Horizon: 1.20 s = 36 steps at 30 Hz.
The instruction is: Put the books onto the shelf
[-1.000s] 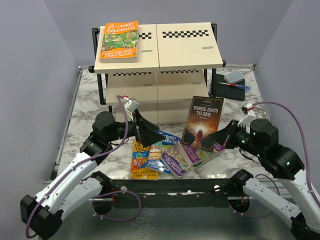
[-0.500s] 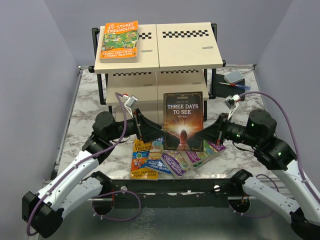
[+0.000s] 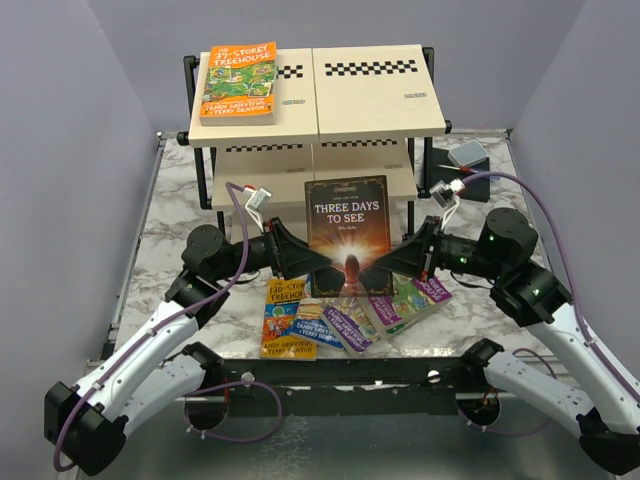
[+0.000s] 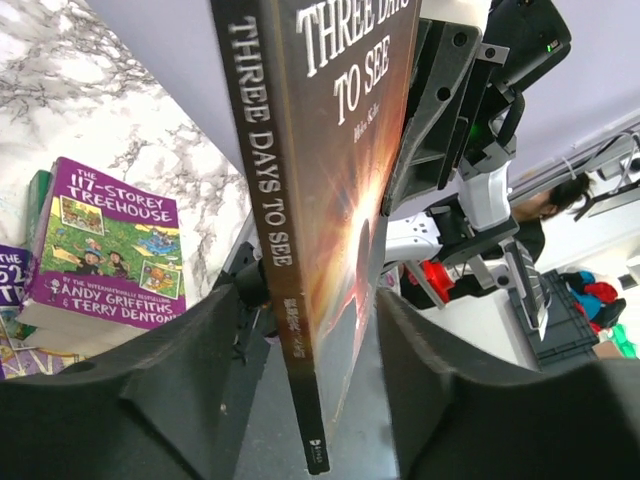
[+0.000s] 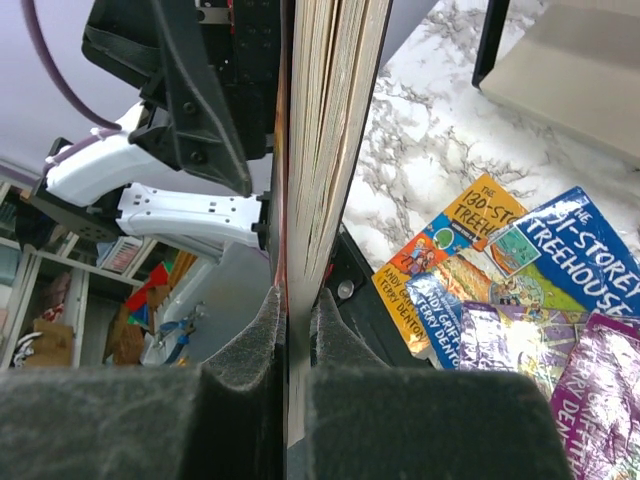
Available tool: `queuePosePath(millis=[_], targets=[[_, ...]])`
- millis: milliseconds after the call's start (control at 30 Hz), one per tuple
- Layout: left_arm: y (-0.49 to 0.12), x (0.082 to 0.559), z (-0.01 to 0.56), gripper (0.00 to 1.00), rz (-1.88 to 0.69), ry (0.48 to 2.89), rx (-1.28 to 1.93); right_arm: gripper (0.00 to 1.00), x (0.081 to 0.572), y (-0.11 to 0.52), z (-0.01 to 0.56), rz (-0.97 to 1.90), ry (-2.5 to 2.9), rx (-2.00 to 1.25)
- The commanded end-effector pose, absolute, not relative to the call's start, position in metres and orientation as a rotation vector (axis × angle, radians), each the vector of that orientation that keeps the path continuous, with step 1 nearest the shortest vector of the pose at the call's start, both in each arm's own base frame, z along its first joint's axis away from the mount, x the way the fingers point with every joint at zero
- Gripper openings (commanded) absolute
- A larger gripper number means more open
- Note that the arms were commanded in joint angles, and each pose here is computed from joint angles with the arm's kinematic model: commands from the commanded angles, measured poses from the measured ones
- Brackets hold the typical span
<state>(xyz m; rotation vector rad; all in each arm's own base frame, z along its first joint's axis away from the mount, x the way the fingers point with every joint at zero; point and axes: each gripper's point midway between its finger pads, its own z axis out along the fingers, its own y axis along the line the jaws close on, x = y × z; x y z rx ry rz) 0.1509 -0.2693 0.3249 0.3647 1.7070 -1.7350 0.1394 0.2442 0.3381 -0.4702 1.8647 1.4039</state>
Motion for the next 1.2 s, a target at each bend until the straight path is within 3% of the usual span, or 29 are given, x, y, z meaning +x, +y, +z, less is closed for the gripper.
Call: queuePosePath(millis=[0, 333, 533, 667, 800, 867, 1167], targets=[[-0.27, 0.15, 0.325, 0.52, -1.764, 1.696, 0.35, 0.01, 0.134, 0.252, 0.363, 1.472, 1.726, -0.55], [-0.268, 0.139, 0.343, 0.01, -1.83, 1.596, 0.375, 0.01, 0.133, 0.255, 0.351, 1.501, 1.733, -0.558], [-0.261, 0.13, 0.364, 0.0, -1.891, 1.468, 0.366, 0.03, 0.14, 0.258, 0.334, 1.481, 1.78, -0.54], [-0.256, 0.125, 0.374, 0.0, -1.909, 1.405, 0.357, 0.24, 0.143, 0.258, 0.324, 1.472, 1.809, -0.523], [-0.25, 0.12, 0.388, 0.0, -1.914, 1.338, 0.356, 0.53, 0.141, 0.259, 0.319, 1.497, 1.817, -0.511], [-0.247, 0.117, 0.393, 0.0, -1.917, 1.313, 0.36, 0.6, 0.138, 0.26, 0.317, 1.524, 1.817, -0.511], [-0.245, 0.118, 0.399, 0.0, -1.905, 1.282, 0.344, 0.63, 0.116, 0.259, 0.321, 1.661, 1.789, -0.506]])
